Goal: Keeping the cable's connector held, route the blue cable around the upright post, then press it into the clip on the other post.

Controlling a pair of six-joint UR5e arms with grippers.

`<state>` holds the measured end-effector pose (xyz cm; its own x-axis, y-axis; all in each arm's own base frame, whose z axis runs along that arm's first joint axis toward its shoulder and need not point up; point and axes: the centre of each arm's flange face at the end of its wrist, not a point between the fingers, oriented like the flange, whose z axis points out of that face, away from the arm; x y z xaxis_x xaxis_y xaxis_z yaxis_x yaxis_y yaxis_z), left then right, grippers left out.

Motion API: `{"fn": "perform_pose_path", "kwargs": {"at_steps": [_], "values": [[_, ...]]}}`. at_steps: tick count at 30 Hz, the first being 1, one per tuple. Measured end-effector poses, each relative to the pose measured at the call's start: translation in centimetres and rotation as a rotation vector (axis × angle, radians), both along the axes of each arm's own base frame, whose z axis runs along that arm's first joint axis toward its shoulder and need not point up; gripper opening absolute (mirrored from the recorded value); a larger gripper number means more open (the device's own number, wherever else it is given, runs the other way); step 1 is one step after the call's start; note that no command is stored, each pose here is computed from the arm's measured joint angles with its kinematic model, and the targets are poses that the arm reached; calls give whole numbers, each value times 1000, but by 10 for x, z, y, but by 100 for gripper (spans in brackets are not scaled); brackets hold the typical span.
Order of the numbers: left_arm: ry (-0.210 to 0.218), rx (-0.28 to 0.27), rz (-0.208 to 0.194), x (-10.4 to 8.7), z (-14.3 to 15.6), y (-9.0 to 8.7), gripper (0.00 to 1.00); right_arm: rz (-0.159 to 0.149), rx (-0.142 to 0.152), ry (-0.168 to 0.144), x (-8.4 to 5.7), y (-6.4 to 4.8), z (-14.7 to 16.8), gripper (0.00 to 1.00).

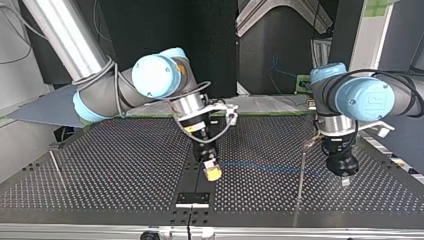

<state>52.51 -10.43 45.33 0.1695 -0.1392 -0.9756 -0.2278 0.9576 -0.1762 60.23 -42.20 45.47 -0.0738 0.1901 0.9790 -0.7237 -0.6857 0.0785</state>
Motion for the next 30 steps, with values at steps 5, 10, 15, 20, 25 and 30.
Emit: {"fn": "perform_pose_path", "kwargs": {"at_steps": [5, 10, 15, 20, 25, 30], "values": [[26, -1, -24, 10, -15, 0, 0, 0, 11, 30, 6, -4, -6, 0], [57, -2, -57, 21, -35, -2, 0, -6, 36, 69, 6, -8, -19, 0], [84, -6, -74, 34, -56, -2, 0, -18, 55, 94, 6, -15, -34, 0], [82, -29, -86, 43, -69, 0, 0, -36, 82, 120, 10, -22, -58, 0], [106, -43, -113, 53, -91, -4, 0, -64, 118, 192, 14, -26, -96, 0], [89, -74, -122, 57, -95, -5, 0, -88, 140, 243, 13, -28, -123, 0]]}}
